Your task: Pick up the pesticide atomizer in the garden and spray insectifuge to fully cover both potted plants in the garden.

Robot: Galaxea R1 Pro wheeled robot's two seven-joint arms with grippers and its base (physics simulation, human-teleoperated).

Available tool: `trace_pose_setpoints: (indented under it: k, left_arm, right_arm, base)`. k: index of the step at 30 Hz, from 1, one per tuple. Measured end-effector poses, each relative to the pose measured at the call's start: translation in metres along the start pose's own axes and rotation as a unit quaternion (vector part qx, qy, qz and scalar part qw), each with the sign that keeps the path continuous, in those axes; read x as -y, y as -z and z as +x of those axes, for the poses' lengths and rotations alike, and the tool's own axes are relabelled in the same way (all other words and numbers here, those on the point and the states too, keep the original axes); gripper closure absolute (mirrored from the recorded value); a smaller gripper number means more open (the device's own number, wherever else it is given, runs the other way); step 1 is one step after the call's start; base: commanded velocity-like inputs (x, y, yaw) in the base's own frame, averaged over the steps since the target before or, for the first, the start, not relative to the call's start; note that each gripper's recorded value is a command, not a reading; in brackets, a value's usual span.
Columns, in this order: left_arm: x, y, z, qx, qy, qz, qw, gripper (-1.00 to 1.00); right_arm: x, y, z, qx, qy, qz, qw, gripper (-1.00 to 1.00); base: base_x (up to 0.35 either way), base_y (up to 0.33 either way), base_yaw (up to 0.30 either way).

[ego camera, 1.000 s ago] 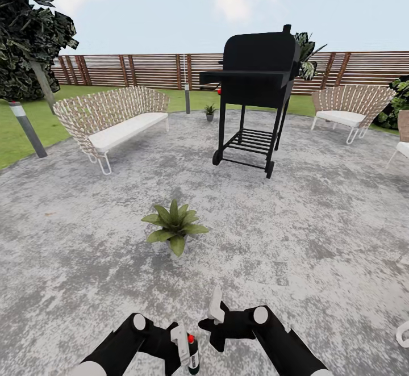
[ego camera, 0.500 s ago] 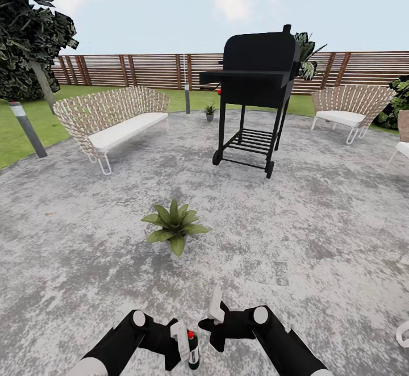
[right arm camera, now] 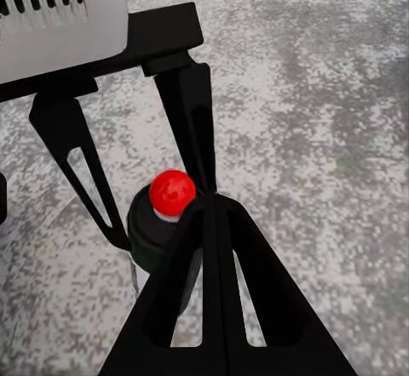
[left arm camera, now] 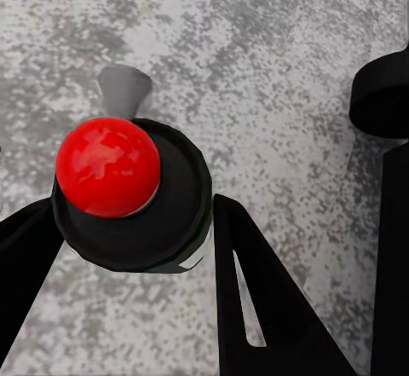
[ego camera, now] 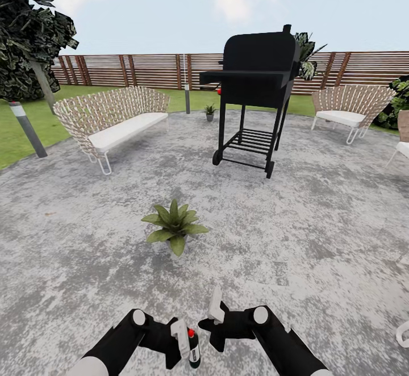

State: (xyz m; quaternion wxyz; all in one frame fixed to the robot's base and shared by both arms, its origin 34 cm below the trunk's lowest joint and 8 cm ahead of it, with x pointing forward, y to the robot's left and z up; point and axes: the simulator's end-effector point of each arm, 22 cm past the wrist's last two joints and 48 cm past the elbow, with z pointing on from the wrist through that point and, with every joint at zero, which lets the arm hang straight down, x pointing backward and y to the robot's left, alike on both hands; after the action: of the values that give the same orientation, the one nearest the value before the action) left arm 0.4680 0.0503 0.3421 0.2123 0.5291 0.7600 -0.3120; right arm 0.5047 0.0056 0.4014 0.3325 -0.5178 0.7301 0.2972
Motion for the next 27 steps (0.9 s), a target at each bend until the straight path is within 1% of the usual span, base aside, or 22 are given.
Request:
trace_pose_setpoints:
  k: [3,9,11,13,27]
  left_arm:
    - [-0.001,0.000,-0.004,0.009,0.005,-0.001,0.9999,1.00]
    - [-0.001,0.000,-0.006,0.013,0.007,-0.001,0.9999,1.00]
    - [-0.003,0.001,-0.008,0.014,0.005,-0.004,0.9999,1.00]
    - [-0.008,0.004,-0.014,0.018,-0.002,-0.010,0.9998,1.00]
    - [-0.009,0.005,-0.016,0.019,-0.005,-0.012,0.9997,1.00]
  right_arm:
    - [0.000,0.000,0.000,0.000,0.000,0.000,1.0000,1.00]
    - [0.000,0.000,0.000,0.000,0.000,0.000,1.0000,1.00]
    - [0.000,0.000,0.000,0.000,0.000,0.000,1.0000,1.00]
    - [0.000,0.000,0.001,0.000,0.000,0.000,1.0000,1.00]
    - [0.000,0.000,0.000,0.000,0.000,0.000,1.0000,1.00]
  base:
    - [0.000,0.000,0.000]
    - [0.000,0.000,0.000]
    - [0.000,0.000,0.000]
    - [0.000,0.000,0.000]
    - [0.000,0.000,0.000]
